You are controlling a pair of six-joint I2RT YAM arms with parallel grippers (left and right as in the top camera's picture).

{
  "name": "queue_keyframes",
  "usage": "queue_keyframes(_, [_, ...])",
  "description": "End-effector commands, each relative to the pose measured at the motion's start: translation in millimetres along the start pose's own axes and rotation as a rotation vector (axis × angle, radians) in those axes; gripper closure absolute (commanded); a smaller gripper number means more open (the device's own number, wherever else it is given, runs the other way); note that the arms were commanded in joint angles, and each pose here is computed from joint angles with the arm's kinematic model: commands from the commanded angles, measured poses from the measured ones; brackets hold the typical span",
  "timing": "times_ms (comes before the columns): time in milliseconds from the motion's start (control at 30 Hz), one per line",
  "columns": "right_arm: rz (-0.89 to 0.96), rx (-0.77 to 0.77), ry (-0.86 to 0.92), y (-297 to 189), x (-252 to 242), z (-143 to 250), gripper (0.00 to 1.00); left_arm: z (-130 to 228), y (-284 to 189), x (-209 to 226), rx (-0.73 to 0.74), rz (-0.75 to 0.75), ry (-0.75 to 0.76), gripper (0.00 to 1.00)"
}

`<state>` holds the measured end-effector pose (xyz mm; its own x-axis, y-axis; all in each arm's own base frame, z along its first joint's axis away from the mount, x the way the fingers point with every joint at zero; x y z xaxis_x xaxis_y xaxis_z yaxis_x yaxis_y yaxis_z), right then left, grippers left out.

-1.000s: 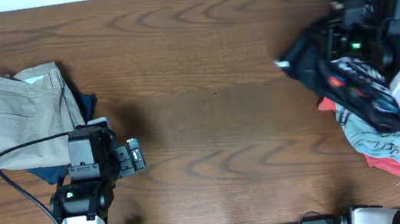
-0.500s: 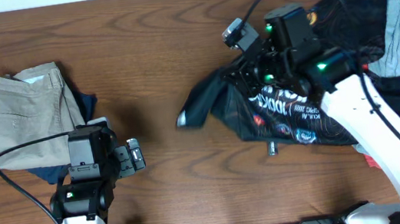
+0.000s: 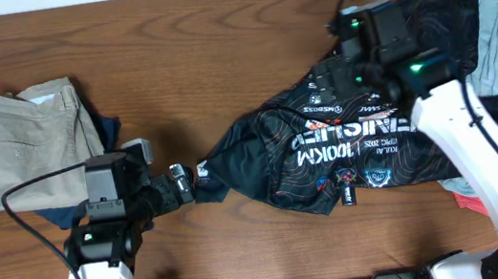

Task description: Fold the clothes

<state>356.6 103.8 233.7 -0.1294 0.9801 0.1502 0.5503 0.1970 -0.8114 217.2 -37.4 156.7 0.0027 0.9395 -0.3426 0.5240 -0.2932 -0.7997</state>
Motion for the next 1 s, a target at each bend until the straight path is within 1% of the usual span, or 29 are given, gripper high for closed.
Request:
queue_keyframes(0, [0.064, 0.02, 0.073, -1, -22, 2, 0.01, 3, 9, -5, 0.059, 0.036, -0.099, 0.02])
queue_keyframes(233, [0.118, 0.071, 0.158, -5, -51, 10, 0.01, 19, 48, -17, 0.228, 0.033, -0.196, 0.02])
queue_keyframes(467, [0.142, 0.093, 0.196, -7, -64, 15, 0.01, 43, 95, -45, 0.367, 0.026, -0.274, 0.02])
queue_keyframes(600, [0.142, 0.095, 0.196, -7, -64, 15, 0.01, 56, 120, -67, 0.395, 0.052, -0.265, 0.02])
queue_keyframes(733, [0.142, 0.095, 0.196, -7, -64, 15, 0.01, 66, 140, -92, 0.388, 0.114, -0.197, 0.02])
queue_keyframes(767, [0.142, 0.095, 0.196, -7, -64, 15, 0.01, 67, 144, -97, 0.382, 0.129, -0.18, 0.09])
queue_keyframes(833, [0.143, 0.096, 0.196, -7, -64, 15, 0.01, 67, 150, -103, 0.36, 0.151, -0.156, 0.32])
queue_keyframes(867, [0.143, 0.096, 0.196, -7, -64, 15, 0.01, 65, 153, -103, 0.341, 0.147, -0.151, 0.49])
queue_keyframes(933, [0.147, 0.096, 0.196, -7, -64, 15, 0.01, 57, 155, -98, 0.29, 0.119, -0.118, 0.93])
queue_keyframes(967, [0.148, 0.096, 0.196, -7, -64, 15, 0.01, 52, 154, -94, 0.263, 0.106, -0.093, 0.94])
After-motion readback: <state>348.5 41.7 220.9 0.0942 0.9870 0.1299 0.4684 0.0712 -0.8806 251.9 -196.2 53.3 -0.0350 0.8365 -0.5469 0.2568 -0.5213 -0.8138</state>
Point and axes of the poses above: each gripper's point midway between its finger pads, its own y axis out along the fingers, its own x axis along the line the jaws close on, z = x × y, the point moved 6 cm from there along -y, back along the fingers, and after that the axes turned 7 degrees about y, right-handed, at the moved point
